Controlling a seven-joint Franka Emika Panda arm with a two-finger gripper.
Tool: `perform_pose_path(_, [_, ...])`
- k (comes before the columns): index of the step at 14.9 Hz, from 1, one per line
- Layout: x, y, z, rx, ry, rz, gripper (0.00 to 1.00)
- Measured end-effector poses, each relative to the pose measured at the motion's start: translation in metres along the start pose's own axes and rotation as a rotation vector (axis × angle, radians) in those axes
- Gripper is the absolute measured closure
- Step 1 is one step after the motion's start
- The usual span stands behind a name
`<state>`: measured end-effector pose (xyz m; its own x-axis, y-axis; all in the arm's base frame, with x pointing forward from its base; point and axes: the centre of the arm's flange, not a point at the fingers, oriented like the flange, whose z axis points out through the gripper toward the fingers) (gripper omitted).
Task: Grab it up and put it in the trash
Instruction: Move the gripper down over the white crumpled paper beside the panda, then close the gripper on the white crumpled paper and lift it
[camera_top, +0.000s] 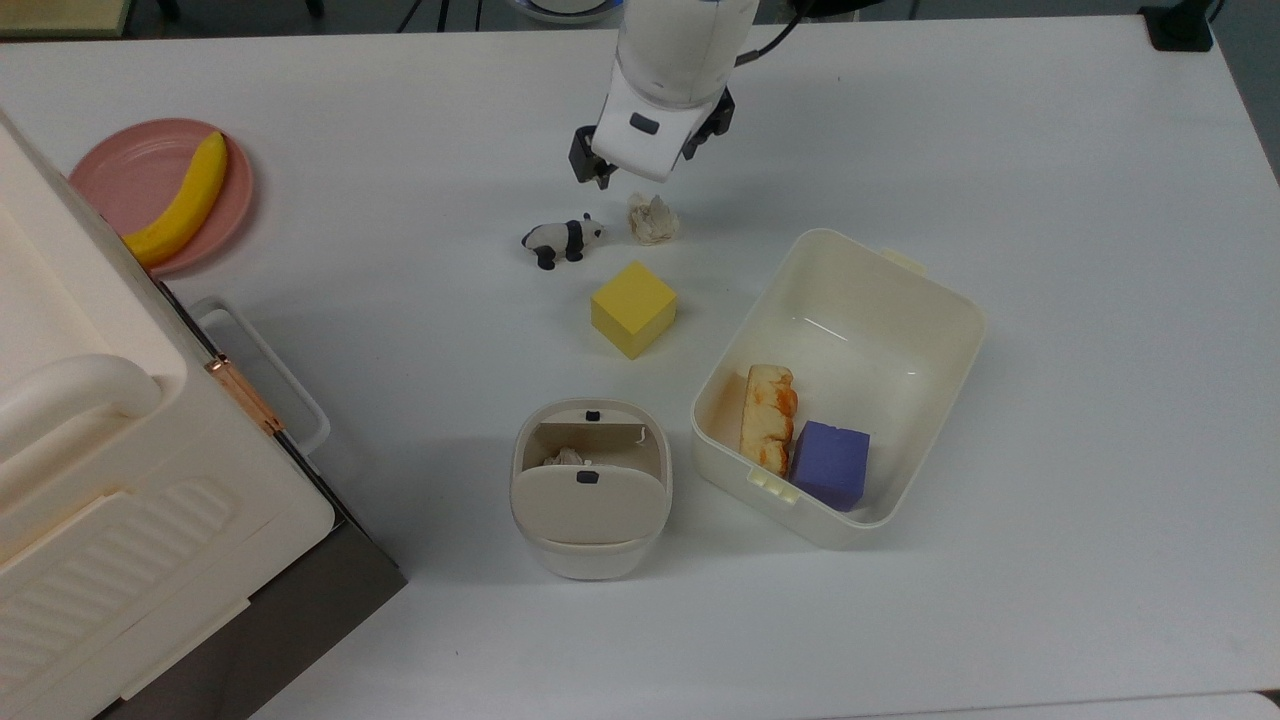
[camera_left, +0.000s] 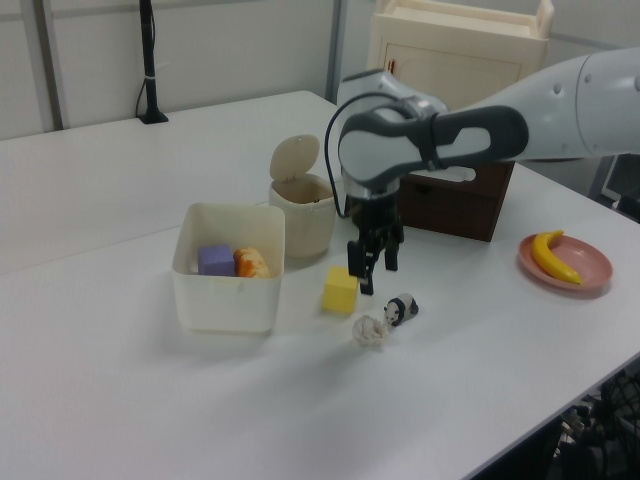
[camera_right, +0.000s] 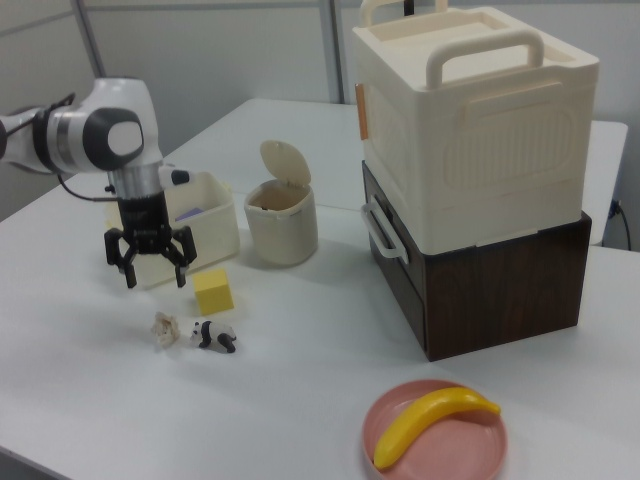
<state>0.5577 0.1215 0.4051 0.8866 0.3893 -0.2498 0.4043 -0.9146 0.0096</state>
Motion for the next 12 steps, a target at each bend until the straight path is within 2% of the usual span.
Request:
perform_pose_path(3, [0.009, -0.016, 0.029, -0.022, -0.016, -0.046, 0.06])
perform_pose_path(9, [0.022, -0.028, 0.075, -0.061, -0.027, -0.092, 0.19])
perform_pose_path(10, [0.023, -0.028, 0.077, -0.069, -0.031, -0.096, 0.24])
perform_pose_path(12, [0.024, -0.027, 0.079, -0.078, -0.035, -0.100, 0.46])
